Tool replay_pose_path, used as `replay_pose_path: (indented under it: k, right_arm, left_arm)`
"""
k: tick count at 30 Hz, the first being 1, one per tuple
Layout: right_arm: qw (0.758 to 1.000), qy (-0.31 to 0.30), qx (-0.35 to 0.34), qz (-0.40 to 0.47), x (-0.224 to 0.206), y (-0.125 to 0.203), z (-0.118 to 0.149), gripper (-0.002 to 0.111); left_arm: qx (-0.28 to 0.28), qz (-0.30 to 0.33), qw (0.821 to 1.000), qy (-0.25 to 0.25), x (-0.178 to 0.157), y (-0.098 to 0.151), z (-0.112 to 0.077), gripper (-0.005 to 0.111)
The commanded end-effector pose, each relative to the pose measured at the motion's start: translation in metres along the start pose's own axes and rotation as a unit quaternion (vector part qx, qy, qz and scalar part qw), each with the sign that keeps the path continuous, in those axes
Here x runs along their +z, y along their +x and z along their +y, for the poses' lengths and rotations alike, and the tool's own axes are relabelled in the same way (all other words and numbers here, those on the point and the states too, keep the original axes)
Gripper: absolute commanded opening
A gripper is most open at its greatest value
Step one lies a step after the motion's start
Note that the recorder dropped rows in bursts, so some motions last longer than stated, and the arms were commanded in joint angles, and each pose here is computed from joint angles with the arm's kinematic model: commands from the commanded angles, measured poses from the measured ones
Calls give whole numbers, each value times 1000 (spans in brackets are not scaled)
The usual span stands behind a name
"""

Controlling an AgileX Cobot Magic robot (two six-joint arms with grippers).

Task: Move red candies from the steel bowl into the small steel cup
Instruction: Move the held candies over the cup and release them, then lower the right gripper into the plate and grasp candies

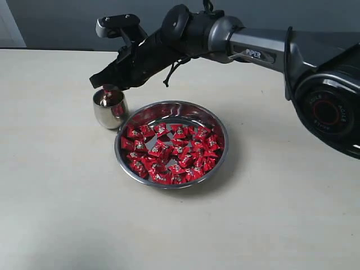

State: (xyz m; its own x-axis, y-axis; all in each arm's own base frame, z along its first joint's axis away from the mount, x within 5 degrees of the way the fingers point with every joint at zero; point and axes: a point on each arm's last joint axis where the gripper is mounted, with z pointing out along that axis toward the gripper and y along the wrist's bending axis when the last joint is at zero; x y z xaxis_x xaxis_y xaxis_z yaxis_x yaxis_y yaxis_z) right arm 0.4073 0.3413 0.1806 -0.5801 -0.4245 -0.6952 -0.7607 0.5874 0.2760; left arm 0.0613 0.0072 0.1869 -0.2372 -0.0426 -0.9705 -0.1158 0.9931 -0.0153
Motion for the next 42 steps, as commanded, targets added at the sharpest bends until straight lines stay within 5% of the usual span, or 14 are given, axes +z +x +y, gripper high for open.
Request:
replay_pose_path:
  k: [1, 9, 17, 42]
  right_arm:
    - [1000, 0, -4, -7, -3, -3, 0, 36]
    - [996, -9, -44, 74, -26, -1, 11, 37]
    - [977, 61, -75, 189, -43, 12, 0, 37]
    - [958, 104, -62, 258, 3, 55, -30, 37]
  left_arm:
    - [0, -5, 1000, 3, 0, 0, 0, 0]
    - [0, -5, 1000, 3, 0, 0, 0, 0]
    - [0, -5, 1000, 3, 0, 0, 0, 0]
    - [0, -5, 1000, 3, 0, 0, 0, 0]
